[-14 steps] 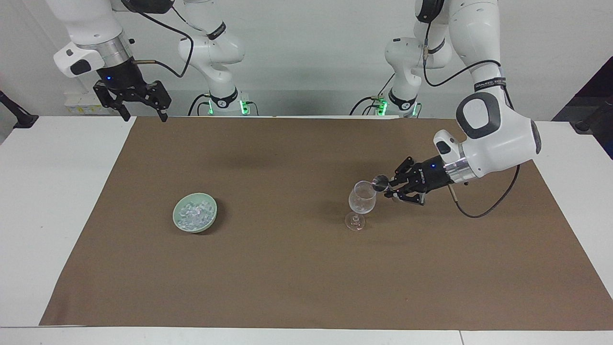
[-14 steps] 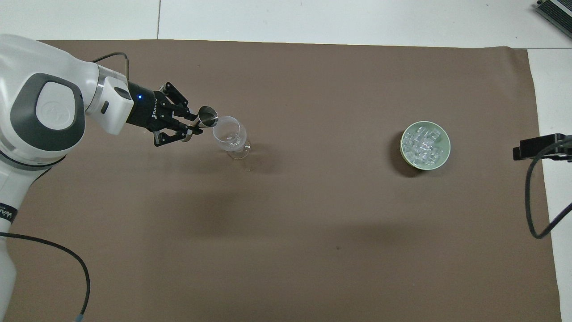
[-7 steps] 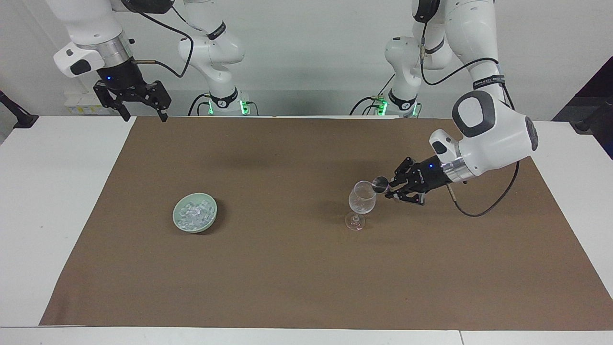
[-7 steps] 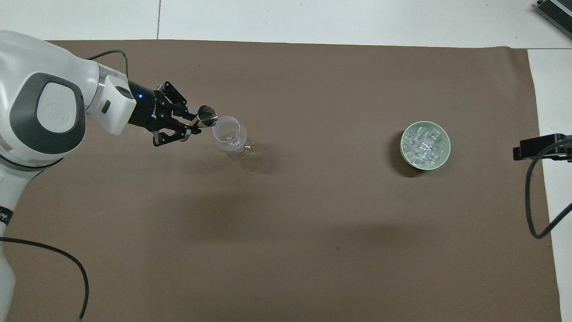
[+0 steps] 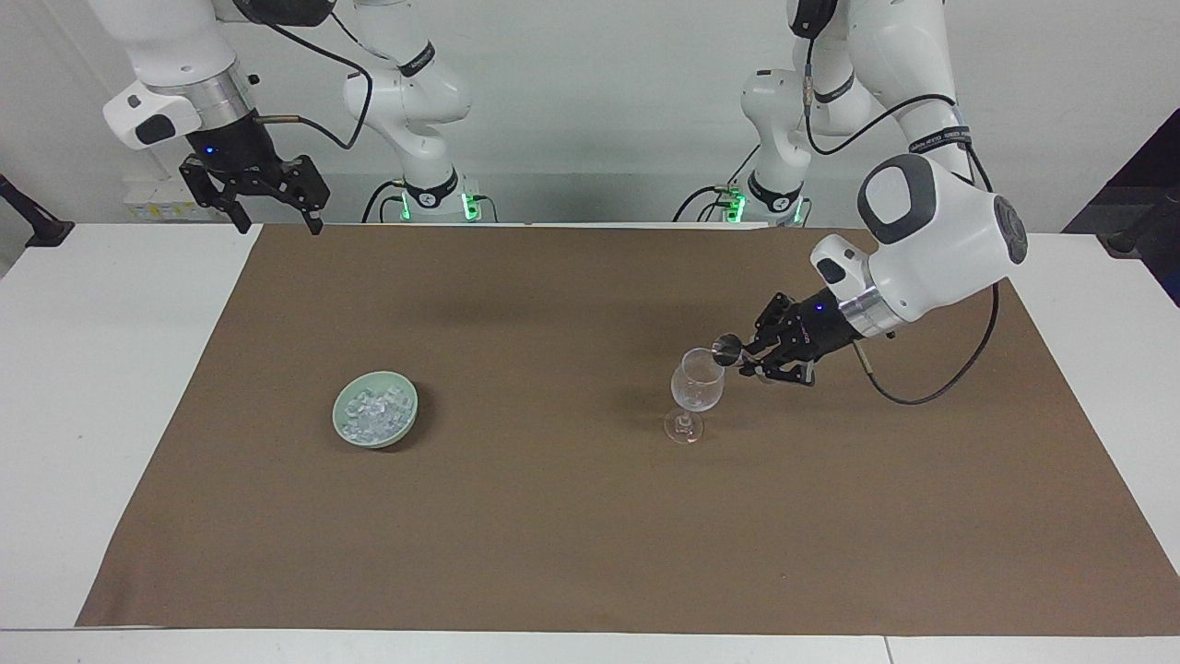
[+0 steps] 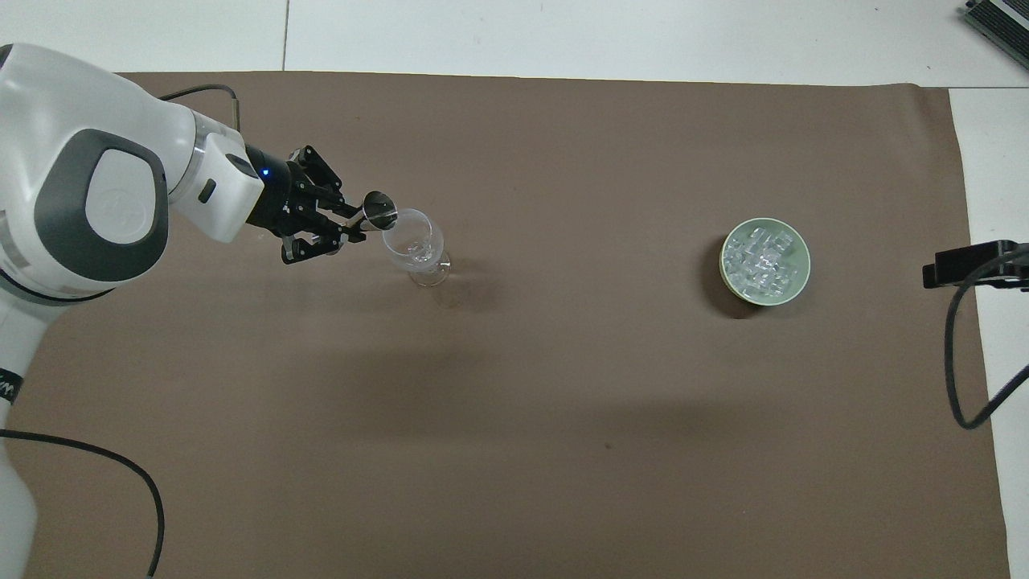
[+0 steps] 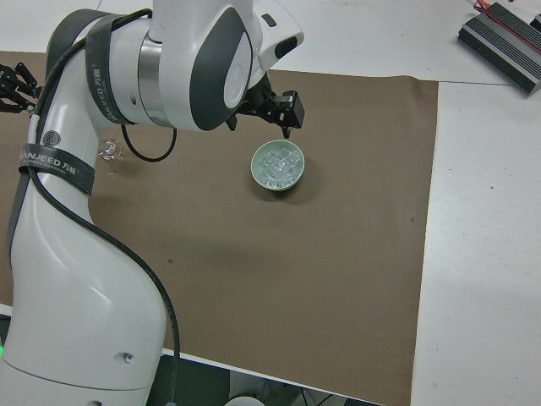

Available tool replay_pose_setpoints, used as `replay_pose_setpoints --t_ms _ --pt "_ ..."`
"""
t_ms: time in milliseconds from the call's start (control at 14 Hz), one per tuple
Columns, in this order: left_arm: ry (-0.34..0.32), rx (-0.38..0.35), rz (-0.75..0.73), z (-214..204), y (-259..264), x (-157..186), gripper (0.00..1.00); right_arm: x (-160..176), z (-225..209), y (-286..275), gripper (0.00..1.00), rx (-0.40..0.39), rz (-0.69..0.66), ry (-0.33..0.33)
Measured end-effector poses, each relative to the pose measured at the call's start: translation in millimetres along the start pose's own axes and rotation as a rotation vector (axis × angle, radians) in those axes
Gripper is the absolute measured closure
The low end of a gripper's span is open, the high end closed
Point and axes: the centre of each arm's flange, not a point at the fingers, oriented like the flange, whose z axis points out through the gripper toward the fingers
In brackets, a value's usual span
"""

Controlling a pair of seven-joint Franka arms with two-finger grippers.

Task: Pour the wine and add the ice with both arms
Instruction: 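Tilt the bottle over the glass with the left gripper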

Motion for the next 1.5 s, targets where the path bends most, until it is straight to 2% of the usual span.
replay_pose_setpoints --t_ms 714,1071,1500 --pt "-0.052 0.012 -0.030 -3 0 7 0.74 0 0 0 0.00 0.000 0.000 0.000" --pt "-0.104 0.026 -0.040 -2 2 18 0.75 0 0 0 0.00 0.000 0.000 0.000" --pt "-0.173 0.037 -0.038 -3 1 16 0.75 0 0 0 0.00 0.000 0.000 0.000"
